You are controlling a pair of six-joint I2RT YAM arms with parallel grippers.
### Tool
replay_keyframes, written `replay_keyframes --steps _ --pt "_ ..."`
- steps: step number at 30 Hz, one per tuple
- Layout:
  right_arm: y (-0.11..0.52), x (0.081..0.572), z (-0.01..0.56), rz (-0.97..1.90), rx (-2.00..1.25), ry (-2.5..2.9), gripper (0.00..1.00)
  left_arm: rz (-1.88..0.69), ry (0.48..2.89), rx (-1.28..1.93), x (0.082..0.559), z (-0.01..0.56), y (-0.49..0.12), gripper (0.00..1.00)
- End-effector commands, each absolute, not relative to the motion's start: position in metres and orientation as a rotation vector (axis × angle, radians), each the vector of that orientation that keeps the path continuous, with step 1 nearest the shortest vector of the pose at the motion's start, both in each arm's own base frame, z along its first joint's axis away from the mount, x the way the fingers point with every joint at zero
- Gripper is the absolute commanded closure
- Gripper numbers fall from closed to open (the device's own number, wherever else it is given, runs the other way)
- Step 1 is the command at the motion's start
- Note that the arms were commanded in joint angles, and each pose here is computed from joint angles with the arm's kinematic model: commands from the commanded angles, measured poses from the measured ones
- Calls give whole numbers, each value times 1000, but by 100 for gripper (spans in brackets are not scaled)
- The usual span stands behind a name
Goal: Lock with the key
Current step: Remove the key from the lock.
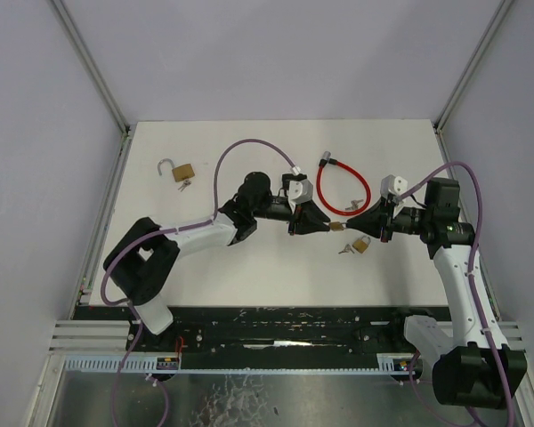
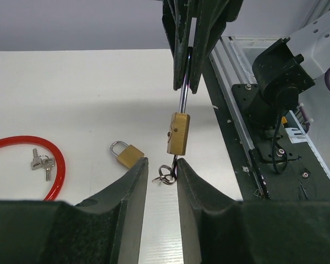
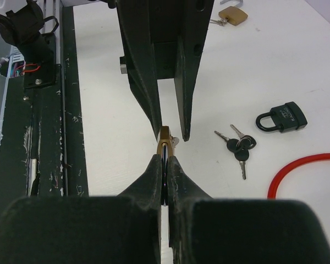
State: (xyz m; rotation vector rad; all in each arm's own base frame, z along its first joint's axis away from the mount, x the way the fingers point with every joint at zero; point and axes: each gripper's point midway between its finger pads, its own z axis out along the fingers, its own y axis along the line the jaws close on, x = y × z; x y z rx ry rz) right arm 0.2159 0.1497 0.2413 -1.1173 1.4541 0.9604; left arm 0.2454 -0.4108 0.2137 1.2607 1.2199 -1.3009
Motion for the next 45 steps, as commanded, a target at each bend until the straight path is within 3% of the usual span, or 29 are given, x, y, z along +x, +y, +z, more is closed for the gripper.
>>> replay_keyframes --steps 1,7,10,16,17,19,22,27,31,34,39,45 --pt "152 213 254 939 -1150 1401 100 -1319 1189 1319 242 216 -417 73" --pt "152 214 250 954 -1145 1412 100 -1324 1181 1362 238 212 -419 79" --pt "152 215 249 954 -1143 1416 100 -1326 1180 1393 236 208 -420 98" --pt "147 222 245 891 -1140 1451 100 -1228 1184 1362 244 210 -417 100" --pt "146 225 243 876 -1133 1470 96 -1197 1181 1338 247 211 -415 100" --pt "144 227 239 873 -1121 1491 79 -1153 1161 1286 250 216 -412 100" --pt "146 227 235 893 -1120 1482 60 -1142 1155 1266 251 219 -410 100" --pt "148 232 225 887 -1114 1507 35 -1145 1174 1269 252 217 -411 100" --pt "156 232 209 841 -1180 1500 22 -1147 1186 1276 252 215 -413 100" --pt "160 234 205 800 -1203 1468 21 -1148 1210 1298 252 210 -417 100" --pt "168 237 203 734 -1244 1412 27 -1162 1226 1334 249 205 -421 100" --pt "176 239 202 738 -1261 1396 47 -1177 1249 1366 247 198 -425 100"
